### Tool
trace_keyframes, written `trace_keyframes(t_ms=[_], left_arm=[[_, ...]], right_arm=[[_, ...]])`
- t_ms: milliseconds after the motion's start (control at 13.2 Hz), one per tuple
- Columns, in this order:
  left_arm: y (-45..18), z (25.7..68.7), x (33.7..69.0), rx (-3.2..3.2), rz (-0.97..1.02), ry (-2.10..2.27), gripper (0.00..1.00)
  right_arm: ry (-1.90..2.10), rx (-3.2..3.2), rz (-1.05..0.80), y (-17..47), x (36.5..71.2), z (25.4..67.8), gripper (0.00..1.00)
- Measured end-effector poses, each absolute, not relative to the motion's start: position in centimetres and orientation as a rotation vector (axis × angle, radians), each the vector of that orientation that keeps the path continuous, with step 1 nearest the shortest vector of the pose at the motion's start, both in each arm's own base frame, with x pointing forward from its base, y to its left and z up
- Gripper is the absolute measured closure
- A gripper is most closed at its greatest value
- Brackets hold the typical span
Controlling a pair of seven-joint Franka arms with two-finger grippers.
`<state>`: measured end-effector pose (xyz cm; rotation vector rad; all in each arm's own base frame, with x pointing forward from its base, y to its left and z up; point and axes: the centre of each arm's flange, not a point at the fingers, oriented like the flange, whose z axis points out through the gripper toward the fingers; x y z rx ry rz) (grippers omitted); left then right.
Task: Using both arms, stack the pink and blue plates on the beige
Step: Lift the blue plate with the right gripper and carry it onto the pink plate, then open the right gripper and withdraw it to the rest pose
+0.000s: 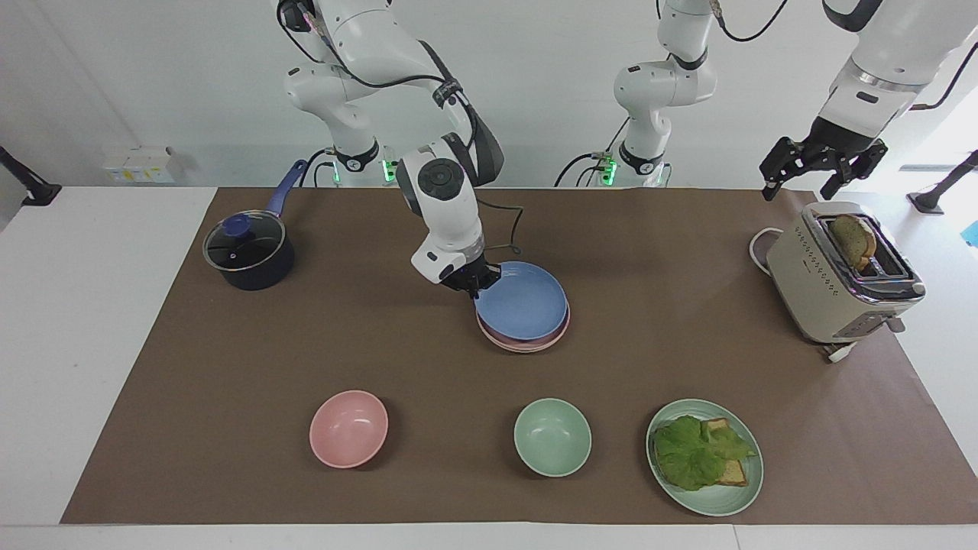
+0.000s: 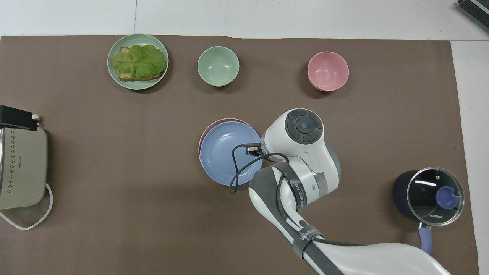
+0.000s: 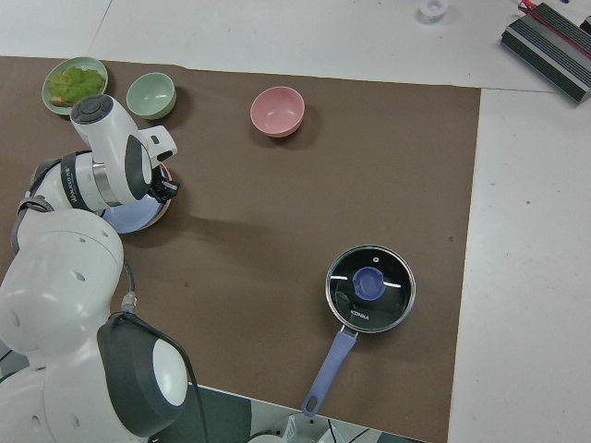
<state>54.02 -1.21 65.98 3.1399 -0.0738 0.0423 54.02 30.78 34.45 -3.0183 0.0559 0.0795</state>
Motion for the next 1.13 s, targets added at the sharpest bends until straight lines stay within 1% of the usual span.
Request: trace_keyframes(t_ms=[151, 302, 377, 453, 528, 604, 679, 755, 906, 1132], left_arm=[[-1.2, 66.0, 54.0, 3.14, 0.042, -0.074, 0.0], [-1.2, 66.0, 54.0, 3.14, 0.042, -0.074, 0.0], [-1.2, 66.0, 54.0, 3.14, 0.042, -0.074, 0.0], [-1.2, 66.0, 54.0, 3.14, 0.042, -0.074, 0.0], [-1.2, 66.0, 54.0, 3.14, 0.042, -0.074, 0.0], [-1.2, 66.0, 54.0, 3.14, 0.042, -0.074, 0.0], [-1.2, 66.0, 54.0, 3.14, 0.042, -0.074, 0.0], [-1.2, 66.0, 54.0, 3.14, 0.042, -0.074, 0.0], [-1.2, 66.0, 54.0, 3.14, 0.042, -0.074, 0.0], [-1.2, 66.0, 54.0, 3.14, 0.042, -0.074, 0.0]], right_arm=[[0.069, -3.014, 0.064, 30.4, 54.3, 34.5, 0.96], [0.075, -3.012, 0.057, 30.2, 54.5, 34.5, 0.74], [0.074, -3.01, 0.049, 30.2, 54.6, 34.6, 0.61], [0.075, -3.005, 0.034, 30.3, 54.8, 34.9, 0.46], [0.079, -3.0, 0.013, 30.1, 55.1, 35.6, 0.36], [0.083, -3.0, -0.021, 29.5, 55.6, 36.7, 0.24], [0.076, -3.013, -0.083, 28.2, 56.4, 38.3, 0.09], [0.069, -3.036, -0.15, 26.3, 57.1, 40.2, 0.0], [0.078, -3.073, -0.207, 22.2, 57.8, 43.8, 0.0], [0.139, -3.102, -0.197, 17.1, 57.8, 48.4, 0.0]])
